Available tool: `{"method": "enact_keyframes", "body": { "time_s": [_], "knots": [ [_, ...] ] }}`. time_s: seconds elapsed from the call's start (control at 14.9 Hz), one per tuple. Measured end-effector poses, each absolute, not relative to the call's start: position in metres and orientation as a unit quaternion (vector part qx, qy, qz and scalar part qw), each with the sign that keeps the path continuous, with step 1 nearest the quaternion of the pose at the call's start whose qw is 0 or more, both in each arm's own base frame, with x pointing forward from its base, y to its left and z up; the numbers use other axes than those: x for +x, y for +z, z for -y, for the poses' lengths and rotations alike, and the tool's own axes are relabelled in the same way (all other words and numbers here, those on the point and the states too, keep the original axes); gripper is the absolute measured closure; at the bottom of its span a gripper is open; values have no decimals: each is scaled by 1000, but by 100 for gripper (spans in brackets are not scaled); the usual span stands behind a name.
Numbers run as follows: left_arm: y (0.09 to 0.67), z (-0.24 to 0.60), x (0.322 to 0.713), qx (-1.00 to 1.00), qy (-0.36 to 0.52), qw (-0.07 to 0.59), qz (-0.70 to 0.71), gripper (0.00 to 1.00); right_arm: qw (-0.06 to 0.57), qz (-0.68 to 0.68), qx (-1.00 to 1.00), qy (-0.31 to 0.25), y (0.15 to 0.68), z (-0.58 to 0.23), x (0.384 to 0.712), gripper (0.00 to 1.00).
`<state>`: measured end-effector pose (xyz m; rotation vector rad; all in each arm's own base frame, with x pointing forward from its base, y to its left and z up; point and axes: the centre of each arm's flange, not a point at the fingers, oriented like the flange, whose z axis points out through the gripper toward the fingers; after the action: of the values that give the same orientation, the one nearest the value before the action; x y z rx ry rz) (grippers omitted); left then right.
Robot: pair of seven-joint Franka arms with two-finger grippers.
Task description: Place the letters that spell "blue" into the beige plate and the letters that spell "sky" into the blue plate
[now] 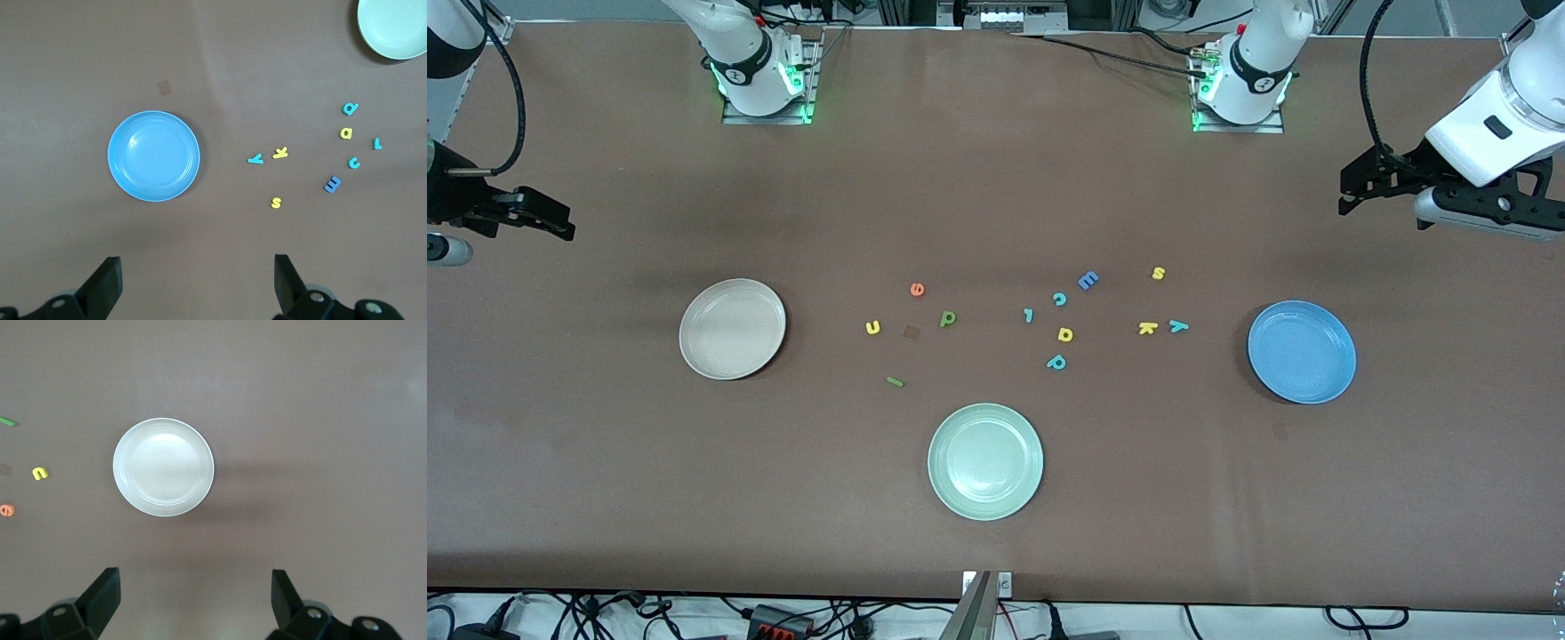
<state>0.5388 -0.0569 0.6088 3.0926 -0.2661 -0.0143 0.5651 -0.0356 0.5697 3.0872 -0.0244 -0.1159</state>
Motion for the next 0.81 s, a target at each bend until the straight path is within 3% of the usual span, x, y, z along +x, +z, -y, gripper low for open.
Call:
{"method": "enact_keyframes", "body": {
  "time_s": [0.81],
  "knots": [
    [609,57,539,996,-5,19,86,0,26,6,999,-42,564,34,566,0]
  ]
}}
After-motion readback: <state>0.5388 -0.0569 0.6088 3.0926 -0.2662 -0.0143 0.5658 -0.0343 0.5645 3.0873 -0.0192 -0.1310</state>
